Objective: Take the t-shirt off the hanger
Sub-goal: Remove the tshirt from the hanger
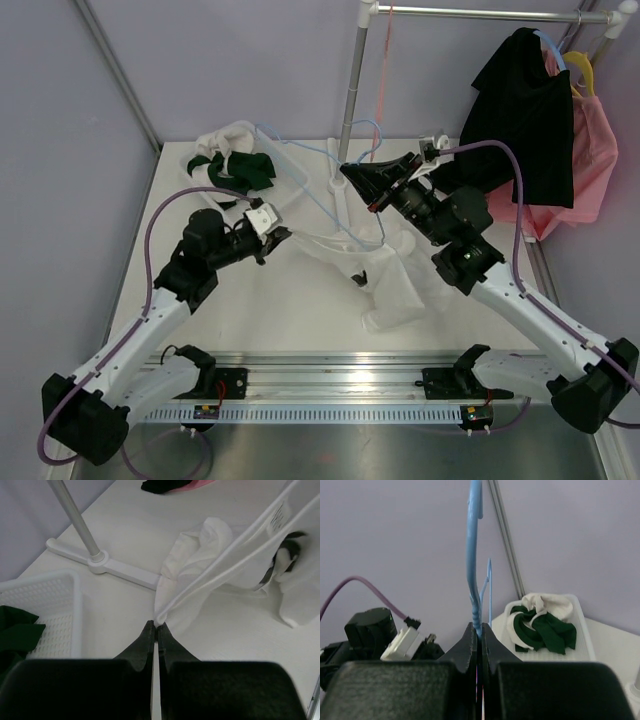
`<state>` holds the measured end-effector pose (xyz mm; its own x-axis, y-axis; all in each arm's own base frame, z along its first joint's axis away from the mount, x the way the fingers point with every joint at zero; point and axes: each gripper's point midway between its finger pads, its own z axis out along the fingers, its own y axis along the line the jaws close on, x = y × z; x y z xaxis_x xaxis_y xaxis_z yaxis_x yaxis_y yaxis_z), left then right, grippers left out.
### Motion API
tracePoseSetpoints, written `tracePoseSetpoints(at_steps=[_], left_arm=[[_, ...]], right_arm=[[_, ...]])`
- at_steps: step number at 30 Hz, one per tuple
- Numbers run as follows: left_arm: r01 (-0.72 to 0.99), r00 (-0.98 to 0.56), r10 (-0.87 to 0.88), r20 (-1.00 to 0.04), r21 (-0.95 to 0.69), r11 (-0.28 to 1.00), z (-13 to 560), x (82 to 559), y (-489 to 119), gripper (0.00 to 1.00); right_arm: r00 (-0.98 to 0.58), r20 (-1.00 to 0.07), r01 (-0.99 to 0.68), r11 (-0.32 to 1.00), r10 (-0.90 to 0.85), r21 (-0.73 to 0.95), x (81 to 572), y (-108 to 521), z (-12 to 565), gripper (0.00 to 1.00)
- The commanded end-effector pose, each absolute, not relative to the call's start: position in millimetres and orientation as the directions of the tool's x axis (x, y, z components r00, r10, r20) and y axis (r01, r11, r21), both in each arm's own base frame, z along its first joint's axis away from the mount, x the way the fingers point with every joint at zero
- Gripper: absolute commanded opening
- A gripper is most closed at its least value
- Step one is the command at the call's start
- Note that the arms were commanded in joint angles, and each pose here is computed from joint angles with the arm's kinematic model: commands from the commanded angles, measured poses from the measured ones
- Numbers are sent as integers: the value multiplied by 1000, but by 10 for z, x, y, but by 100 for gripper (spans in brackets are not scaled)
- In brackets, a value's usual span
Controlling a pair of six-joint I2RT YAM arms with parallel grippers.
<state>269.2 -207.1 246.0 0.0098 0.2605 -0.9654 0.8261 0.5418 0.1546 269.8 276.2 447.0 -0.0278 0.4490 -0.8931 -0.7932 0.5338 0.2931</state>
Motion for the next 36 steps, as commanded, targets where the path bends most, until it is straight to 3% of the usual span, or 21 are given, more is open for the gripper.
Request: tracePoseSetpoints(at_steps=[1,5,12,18,22,29,32,36], left_arm=[[868,139,276,-951,251,429,2514,2467,-2258,0],[862,145,319,-937,278,425,2428,2476,-2304,0],[828,51,395,-917,260,497,2270,2760,-2274,0],[631,-64,377,-924,256,733,2284,3259,-1953,0],[525,-120,296,-948,193,829,2433,3456,-1602,0],[582,-169,278,-946,132,802,2388,3494,-1606,0],[493,-184,271,-945,150,857,2405,3600,-1448,0],[508,-179,258,-949,135,851,2441,3580,-1448,0]], right_arm=[[56,-812,-853,451,581,264,2668,2837,4860,0],[66,-795,-868,427,603,252,2741,2939,4900,0],[156,-799,-845,498,580,197,2647,2741,4972,0],[260,-785,-811,568,562,138,2299,2323,5149,0],[340,-727,-790,600,596,123,1989,1958,5212,0],[431,-550,-752,622,715,219,1758,1429,5235,0],[443,-509,-750,616,738,241,1727,1344,5217,0],[454,-490,-752,615,744,236,1696,1313,5234,0]])
